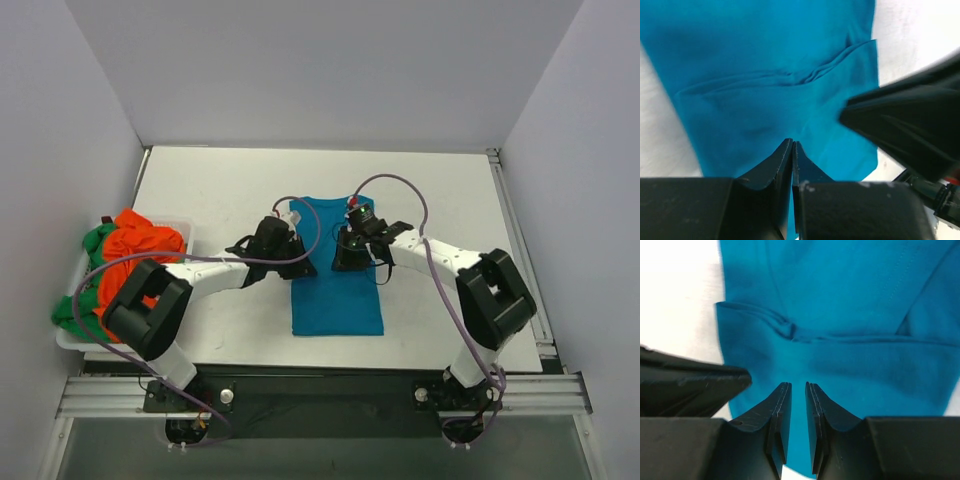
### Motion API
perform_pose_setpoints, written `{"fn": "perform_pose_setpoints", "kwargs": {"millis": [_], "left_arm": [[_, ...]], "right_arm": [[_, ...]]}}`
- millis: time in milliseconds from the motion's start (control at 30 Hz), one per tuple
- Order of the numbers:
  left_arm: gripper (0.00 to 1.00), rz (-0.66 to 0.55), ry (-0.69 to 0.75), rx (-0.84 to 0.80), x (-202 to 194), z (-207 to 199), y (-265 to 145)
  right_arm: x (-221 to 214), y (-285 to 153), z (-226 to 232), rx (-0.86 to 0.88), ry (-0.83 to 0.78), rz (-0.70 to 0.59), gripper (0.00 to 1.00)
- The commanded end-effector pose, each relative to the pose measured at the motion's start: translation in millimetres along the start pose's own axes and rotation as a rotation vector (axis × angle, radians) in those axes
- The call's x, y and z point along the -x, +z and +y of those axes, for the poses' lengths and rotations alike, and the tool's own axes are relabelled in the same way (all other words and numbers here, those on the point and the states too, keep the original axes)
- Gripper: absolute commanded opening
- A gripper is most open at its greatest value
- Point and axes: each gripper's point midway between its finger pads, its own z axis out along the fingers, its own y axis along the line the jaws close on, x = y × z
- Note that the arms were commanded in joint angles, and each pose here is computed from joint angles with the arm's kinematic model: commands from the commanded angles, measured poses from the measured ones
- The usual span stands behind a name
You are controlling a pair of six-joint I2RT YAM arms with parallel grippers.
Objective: Fold and stack the t-shirts
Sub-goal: Fold the folded rectangular tshirt in 1/3 of the way, then grab one side of the 2/3 rectangular tshirt with both arms
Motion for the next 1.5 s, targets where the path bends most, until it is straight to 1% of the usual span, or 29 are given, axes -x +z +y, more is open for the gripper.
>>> {"fn": "perform_pose_setpoints", "kwargs": {"millis": [0,33,133,333,567,633,867,1033,1200,1333,1367,1433,1467], "left_arm": [[0.14,-0.076,0.061,-0.194,33,-44,5],[0.14,-0.089,0.065,-0.22,37,-50,7],[0.14,-0.071,0.046,-0.224,37,-50,19],[0.14,-0.043,0.016,-0.177,33,-34,47],[0.14,-0.006,-0.05,-0.011,22,6,71],[0.13,0.008,-0.061,0.014,18,12,72],[0.13,0.01,-0.076,0.024,16,19,71],[0.13,0.013,-0.085,0.029,17,24,71],[0.13,0.006,-0.066,-0.018,26,11,69],[0.13,-0.036,-0.025,-0.076,52,-9,57],[0.18,-0.047,-0.009,-0.094,59,-15,53],[0.22,-0.082,0.014,-0.141,76,-34,38],[0.26,-0.096,0.023,-0.148,83,-37,32]], "right_arm": [[13,10,14,0.086,-0.007,0.017,0.2],[14,17,11,0.087,0.004,0.023,0.19],[13,27,8,0.086,0.023,0.041,0.19],[10,38,-6,0.082,0.098,0.061,0.18],[10,42,-30,0.052,0.196,0.049,0.18],[6,43,-43,0.031,0.228,0.055,0.18],[-5,42,-82,-0.013,0.295,0.061,0.17],[0,33,-105,0.0,0.349,0.044,0.17],[8,23,-114,0.026,0.35,0.039,0.17],[24,9,-112,0.041,0.332,0.022,0.18],[29,5,-111,0.038,0.325,0.009,0.19],[40,-8,-105,0.043,0.313,-0.013,0.21],[44,-14,-104,0.046,0.303,-0.024,0.23]]}}
